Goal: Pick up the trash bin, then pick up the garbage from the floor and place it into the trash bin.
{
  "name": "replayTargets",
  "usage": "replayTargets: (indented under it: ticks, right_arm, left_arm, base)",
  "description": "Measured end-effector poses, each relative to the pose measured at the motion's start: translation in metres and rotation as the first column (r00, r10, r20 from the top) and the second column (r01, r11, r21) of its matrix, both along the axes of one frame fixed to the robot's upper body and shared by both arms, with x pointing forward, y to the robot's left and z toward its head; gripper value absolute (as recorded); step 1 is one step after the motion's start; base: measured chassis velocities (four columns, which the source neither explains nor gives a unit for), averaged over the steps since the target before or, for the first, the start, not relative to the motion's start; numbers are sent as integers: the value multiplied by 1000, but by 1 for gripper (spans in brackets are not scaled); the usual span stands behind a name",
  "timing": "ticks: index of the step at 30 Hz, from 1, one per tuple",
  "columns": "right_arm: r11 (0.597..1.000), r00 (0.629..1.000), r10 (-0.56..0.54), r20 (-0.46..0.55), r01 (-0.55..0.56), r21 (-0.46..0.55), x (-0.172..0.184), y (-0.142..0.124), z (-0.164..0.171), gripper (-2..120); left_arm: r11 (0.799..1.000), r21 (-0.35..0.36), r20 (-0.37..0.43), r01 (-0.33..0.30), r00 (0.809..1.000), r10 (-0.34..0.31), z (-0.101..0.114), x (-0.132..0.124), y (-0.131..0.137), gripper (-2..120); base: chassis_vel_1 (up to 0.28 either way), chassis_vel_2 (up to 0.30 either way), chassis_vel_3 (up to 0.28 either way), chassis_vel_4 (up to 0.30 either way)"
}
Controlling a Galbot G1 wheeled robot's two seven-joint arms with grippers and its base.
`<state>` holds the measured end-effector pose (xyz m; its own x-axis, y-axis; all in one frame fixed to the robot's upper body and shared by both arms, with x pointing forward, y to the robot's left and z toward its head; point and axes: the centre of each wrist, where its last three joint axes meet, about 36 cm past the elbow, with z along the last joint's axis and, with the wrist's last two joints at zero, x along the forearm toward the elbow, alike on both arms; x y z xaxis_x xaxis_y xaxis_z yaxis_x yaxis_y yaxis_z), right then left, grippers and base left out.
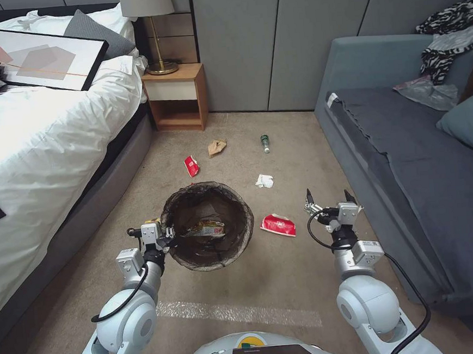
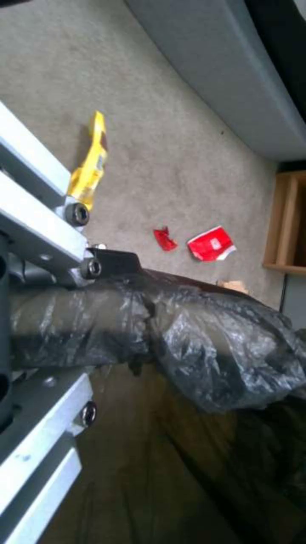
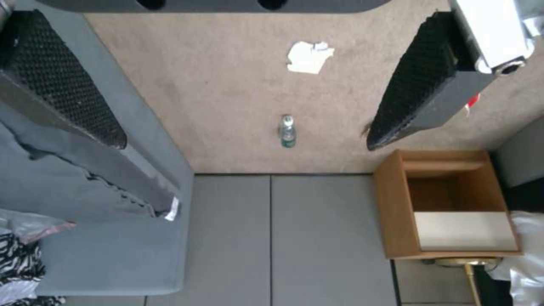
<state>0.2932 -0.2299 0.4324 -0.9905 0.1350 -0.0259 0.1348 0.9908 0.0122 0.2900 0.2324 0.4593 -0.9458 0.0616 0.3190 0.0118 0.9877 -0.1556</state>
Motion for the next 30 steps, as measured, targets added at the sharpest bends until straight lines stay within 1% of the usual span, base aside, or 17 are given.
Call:
replayTargets:
  ticks: [30]
  right_arm:
    - [1000, 1000, -7, 14, 7, -1, 7, 0, -3, 100]
  left_arm:
    - [1000, -1, -1, -3, 1000, 3, -2, 4, 1, 3]
  base:
    - [-141, 147, 149, -146]
